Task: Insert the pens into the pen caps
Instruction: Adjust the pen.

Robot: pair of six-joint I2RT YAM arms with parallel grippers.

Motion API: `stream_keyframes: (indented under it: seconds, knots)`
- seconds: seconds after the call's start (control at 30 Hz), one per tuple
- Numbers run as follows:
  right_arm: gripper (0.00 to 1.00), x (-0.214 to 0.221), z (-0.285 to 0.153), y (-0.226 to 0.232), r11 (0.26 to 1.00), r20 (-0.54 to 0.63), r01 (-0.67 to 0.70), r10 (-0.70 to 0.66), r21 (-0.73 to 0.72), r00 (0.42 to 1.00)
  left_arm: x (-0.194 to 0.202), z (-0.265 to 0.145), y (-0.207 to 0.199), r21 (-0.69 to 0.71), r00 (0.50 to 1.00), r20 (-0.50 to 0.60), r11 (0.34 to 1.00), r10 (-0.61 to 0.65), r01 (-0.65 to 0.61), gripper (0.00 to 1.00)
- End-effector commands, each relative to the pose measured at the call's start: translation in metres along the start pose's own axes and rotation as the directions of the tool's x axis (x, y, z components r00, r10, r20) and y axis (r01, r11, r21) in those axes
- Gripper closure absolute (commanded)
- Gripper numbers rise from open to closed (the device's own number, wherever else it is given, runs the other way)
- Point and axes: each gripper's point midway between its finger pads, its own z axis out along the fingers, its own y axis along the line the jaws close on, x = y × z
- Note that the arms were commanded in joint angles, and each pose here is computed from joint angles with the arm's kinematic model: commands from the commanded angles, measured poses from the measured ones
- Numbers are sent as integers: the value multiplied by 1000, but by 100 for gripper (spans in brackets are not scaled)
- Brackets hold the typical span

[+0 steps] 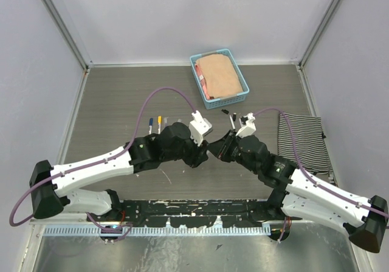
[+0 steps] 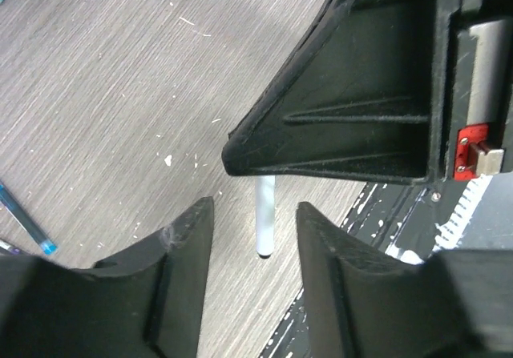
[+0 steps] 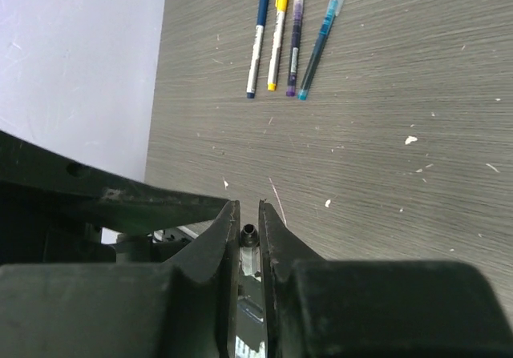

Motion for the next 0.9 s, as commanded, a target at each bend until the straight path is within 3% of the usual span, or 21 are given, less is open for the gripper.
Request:
stream_keyframes:
  seconds: [0.0,0.23,0.47,0.77,0.87]
  knots:
    - [100,-35,-17,38,997,88,50,-44,-60,995,-13,-13,-2,24,997,60,999,38,-39,45]
    - [100,-32,-23,58,991,38,49,-44,-126,998,-14,-23,-7,65,994,81,995,69,-75,46]
    - [100,-36,-29,68,985,48,32,-24,-169,999,-11,-24,-8,72,994,77,994,74,-80,59]
    - [100,-30,-25,69,981,28,2,3,-194,1000,-18,-23,-9,72,995,89,996,54,-61,69]
    - [100,-29,-23,68,981,26,3,3,-191,1000,-20,-23,-10,74,994,94,996,47,-54,78]
